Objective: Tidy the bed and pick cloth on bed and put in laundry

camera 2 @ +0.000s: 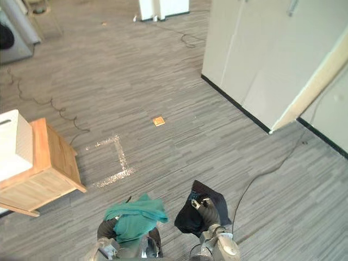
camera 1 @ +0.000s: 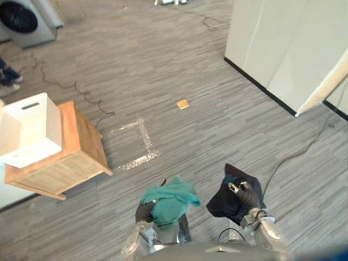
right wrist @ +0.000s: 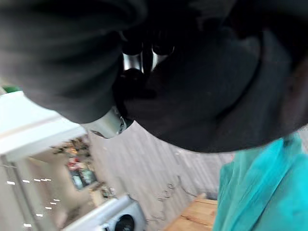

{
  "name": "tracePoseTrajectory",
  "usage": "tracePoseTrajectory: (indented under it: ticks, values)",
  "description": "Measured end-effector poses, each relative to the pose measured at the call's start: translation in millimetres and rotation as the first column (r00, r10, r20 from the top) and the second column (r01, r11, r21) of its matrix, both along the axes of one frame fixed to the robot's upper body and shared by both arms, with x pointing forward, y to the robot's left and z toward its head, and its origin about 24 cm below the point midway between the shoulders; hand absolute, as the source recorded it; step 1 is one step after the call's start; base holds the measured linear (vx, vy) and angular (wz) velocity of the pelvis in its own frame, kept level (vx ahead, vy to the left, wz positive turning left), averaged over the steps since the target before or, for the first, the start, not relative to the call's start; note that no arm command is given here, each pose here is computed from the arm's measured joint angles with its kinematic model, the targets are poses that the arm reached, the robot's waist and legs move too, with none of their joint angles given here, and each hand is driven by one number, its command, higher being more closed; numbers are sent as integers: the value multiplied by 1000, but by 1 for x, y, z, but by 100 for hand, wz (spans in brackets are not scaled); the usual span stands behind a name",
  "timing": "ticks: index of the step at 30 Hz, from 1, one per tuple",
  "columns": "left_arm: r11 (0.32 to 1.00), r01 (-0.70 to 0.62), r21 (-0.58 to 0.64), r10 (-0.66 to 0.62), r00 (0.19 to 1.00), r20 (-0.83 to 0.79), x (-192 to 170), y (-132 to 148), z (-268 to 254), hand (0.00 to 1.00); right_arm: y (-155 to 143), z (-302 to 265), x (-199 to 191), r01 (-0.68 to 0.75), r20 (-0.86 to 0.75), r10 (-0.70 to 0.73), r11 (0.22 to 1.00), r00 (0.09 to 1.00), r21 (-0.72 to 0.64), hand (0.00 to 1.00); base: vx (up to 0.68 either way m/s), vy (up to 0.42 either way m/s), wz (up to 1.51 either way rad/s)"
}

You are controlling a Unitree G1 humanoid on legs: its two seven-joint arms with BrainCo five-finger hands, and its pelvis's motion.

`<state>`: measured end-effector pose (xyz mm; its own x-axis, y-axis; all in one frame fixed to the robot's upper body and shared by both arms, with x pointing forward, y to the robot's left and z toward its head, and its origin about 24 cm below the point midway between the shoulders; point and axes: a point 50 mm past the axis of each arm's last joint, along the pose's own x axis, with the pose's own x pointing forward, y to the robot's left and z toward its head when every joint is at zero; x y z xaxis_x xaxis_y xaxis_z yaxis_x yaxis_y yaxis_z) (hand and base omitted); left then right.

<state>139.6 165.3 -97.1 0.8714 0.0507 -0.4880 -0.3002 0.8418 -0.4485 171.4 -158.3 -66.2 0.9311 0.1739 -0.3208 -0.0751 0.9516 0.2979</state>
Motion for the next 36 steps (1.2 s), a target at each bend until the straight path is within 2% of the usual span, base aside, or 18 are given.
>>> tracePoseTrajectory:
  ticks: [8, 16, 24, 28, 31, 36]
  values:
    - [1000, 12, -11, -12, 999, -35, -3, -5, -3, 100, -1, -2, -4, 3, -20, -3, 1000, 1000, -3, 100, 325, 186, 43]
    - [991, 127, 45, -122, 987, -104, -17, -8, -12, 100, 2, -20, -42, 67, -148, -67, 998, 987, -1, 100, 334, 8, 109]
    - [986, 152, 75, -139, 978, -154, -27, 6, -20, 100, -3, -17, -38, 118, -108, -116, 993, 987, 8, 100, 476, -254, 85]
    - [984, 169, 48, -158, 972, -175, -26, -5, -25, 100, -9, -11, -25, 100, -70, -101, 995, 992, -12, 100, 595, -364, 36]
    - [986, 168, 5, -166, 976, -137, -18, -20, -21, 100, -14, -8, -23, 102, -53, -104, 994, 993, -27, 100, 526, -315, 56]
    - [986, 168, -12, -168, 984, -55, -15, -23, -8, 100, -18, 0, -18, 89, -3, -89, 996, 996, -22, 100, 444, -183, 17]
